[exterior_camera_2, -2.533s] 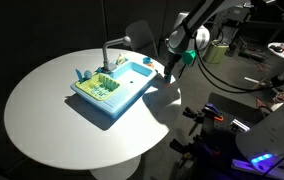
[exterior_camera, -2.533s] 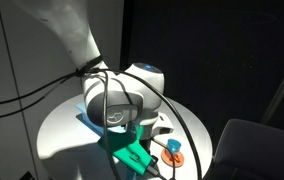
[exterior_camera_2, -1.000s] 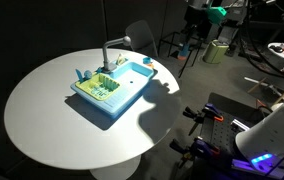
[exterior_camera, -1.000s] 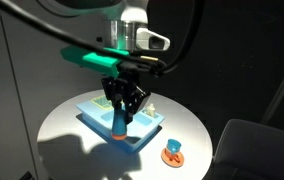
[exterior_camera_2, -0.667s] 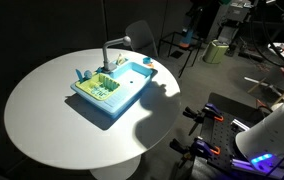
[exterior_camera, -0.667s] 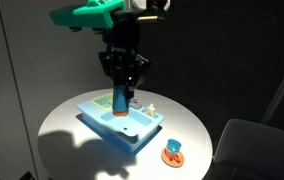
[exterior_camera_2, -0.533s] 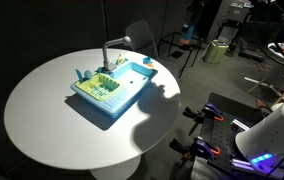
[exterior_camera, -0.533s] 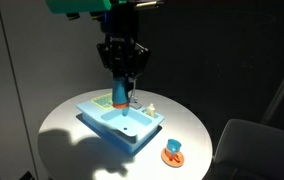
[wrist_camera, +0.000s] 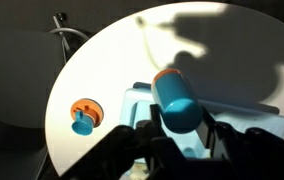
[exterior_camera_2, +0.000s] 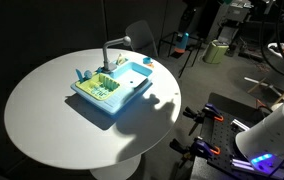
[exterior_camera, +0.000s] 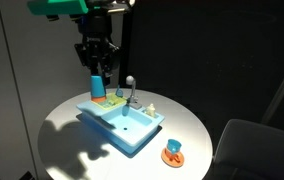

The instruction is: Move the cups to the left

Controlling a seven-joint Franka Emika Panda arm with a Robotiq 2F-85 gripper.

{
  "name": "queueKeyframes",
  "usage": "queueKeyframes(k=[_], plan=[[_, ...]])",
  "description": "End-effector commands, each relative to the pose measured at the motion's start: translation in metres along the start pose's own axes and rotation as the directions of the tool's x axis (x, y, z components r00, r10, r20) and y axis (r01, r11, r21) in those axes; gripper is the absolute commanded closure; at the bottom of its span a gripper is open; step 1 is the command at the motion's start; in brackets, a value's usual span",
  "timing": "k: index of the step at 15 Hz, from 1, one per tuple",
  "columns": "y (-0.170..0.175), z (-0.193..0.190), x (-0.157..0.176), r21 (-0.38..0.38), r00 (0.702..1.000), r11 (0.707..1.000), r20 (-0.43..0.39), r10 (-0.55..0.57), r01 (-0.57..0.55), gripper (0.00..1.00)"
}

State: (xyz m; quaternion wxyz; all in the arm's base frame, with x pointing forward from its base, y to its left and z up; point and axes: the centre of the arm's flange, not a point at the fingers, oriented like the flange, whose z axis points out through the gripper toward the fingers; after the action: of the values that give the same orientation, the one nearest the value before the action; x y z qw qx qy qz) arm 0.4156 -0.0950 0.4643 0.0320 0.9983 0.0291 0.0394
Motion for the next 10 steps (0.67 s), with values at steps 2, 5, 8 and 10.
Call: queueKeyframes(k=[2, 5, 8, 10], plan=[[-0.049, 0.022, -0.008, -0.022, 0.995, 0.995, 0.046, -0.094, 0.095, 0.86], [-0.078, 0.044, -0.013, -0.017, 0.983, 0.985, 0.07, -0.168, 0.17, 0.86], [-0.102, 0.062, -0.017, -0.011, 0.969, 0.971, 0.07, -0.236, 0.237, 0.86], [-0.115, 0.073, -0.017, -0.009, 0.961, 0.962, 0.05, -0.271, 0.272, 0.86]])
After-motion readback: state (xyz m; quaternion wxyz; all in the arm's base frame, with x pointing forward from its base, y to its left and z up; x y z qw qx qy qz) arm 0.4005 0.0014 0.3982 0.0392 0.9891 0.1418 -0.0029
